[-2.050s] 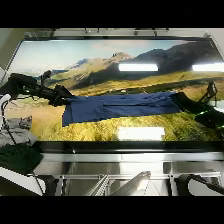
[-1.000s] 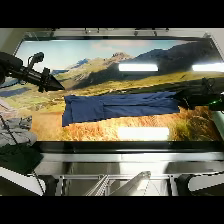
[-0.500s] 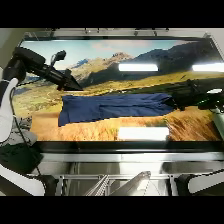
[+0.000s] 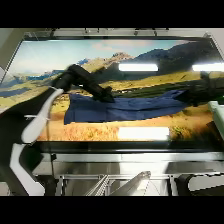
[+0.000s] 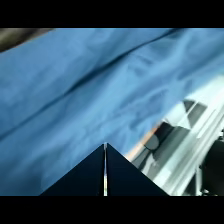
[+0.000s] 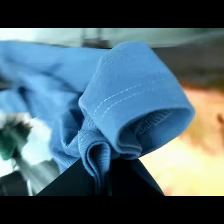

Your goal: Fold the shirts.

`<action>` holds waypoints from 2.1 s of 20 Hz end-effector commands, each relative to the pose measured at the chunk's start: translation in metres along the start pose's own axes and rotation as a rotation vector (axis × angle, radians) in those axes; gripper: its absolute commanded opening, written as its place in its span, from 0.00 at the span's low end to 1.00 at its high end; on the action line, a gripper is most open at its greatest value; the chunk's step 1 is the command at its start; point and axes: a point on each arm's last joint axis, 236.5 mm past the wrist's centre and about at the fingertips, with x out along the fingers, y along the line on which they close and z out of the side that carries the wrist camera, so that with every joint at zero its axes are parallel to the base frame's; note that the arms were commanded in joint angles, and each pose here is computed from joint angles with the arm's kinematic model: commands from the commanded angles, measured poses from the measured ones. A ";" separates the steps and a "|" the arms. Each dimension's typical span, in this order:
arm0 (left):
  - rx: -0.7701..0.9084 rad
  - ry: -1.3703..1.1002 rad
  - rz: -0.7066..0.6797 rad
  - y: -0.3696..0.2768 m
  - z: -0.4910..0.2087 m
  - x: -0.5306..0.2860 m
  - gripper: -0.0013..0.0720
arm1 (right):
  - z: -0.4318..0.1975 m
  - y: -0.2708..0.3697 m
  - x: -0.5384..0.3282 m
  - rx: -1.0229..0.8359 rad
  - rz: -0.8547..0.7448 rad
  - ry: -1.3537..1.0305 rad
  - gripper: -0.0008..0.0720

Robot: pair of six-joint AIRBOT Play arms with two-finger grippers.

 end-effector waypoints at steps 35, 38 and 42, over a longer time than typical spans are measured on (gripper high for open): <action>-0.088 -0.548 0.130 -0.014 -0.195 -0.254 0.04 | -0.032 0.246 0.210 -0.468 0.146 0.007 0.51; -0.112 -0.614 0.154 -0.004 -0.194 -0.257 0.04 | -0.015 0.167 0.129 -0.312 -0.102 0.030 0.51; -0.115 -0.661 0.169 -0.001 -0.189 -0.262 0.44 | -0.051 0.045 0.104 0.047 -0.328 0.052 0.96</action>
